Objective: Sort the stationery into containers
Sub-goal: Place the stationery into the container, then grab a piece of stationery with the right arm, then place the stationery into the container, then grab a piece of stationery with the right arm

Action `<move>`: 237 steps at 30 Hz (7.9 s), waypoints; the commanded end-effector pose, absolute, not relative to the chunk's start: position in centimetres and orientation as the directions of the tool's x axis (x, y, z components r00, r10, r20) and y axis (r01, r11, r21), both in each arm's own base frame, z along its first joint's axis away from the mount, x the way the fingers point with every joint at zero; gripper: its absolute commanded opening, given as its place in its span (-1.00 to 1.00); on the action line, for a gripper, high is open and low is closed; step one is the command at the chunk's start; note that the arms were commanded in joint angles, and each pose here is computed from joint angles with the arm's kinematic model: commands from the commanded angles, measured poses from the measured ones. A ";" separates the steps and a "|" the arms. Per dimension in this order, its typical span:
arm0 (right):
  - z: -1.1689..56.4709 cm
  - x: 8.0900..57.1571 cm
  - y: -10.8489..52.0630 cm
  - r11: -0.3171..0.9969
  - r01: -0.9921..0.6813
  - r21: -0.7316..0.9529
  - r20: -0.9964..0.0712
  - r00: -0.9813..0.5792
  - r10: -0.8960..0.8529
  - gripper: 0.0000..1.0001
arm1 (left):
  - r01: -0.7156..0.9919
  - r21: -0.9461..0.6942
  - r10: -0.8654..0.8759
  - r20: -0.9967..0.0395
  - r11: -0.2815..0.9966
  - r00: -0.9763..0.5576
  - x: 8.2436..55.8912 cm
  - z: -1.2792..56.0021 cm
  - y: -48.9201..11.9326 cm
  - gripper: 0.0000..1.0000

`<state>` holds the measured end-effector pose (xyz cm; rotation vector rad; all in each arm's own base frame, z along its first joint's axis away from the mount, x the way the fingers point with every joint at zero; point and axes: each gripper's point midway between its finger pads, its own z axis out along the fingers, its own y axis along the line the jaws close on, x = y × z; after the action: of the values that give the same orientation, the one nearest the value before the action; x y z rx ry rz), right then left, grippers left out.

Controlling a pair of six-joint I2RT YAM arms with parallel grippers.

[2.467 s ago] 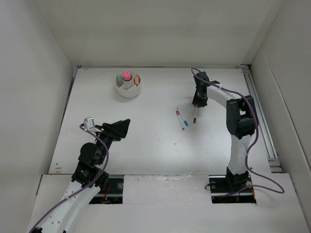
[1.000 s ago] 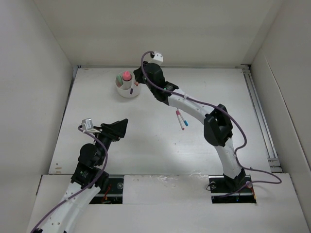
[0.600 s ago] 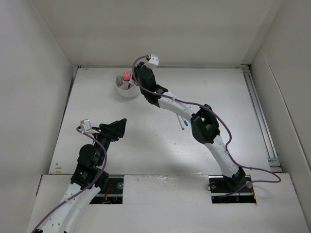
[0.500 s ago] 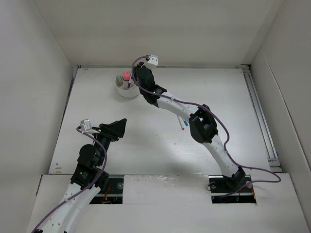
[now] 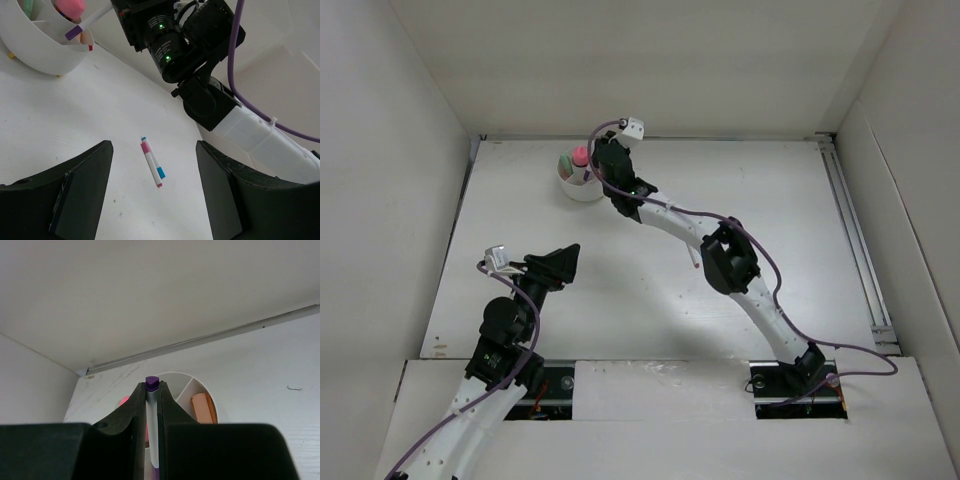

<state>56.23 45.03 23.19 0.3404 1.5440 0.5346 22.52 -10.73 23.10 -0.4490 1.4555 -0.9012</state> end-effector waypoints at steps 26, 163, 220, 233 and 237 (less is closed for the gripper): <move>29.9 47.3 33.8 0.857 -0.080 0.509 -0.860 -0.087 0.503 -0.83 | 0.300 -0.744 -0.751 -0.650 0.598 -0.114 22.4 24.6 -11.3 0.27; 30.4 51.9 45.3 0.743 -0.307 0.595 -0.790 -0.051 0.611 0.37 | 0.154 -0.775 -0.768 -0.630 0.613 -0.112 23.9 21.9 -10.1 0.33; 4.4 41.5 23.7 0.853 0.389 0.348 -0.565 -0.639 0.522 -0.07 | 0.243 -0.778 -0.803 -0.596 0.579 0.006 22.0 26.1 -8.3 0.28; 7.1 43.3 27.0 0.851 0.270 0.450 -0.573 -0.643 0.508 -1.00 | 0.217 -0.772 -0.777 -0.624 0.597 -0.083 23.1 24.0 -10.0 0.28; 13.6 45.0 28.8 0.839 0.165 0.518 -0.658 -0.551 0.514 -1.00 | 0.223 -0.773 -0.780 -0.621 0.594 -0.078 23.1 24.3 -10.0 0.28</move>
<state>41.91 25.74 4.31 0.5574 2.3642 0.3221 23.16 -9.79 22.76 -0.5210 1.4680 -0.8517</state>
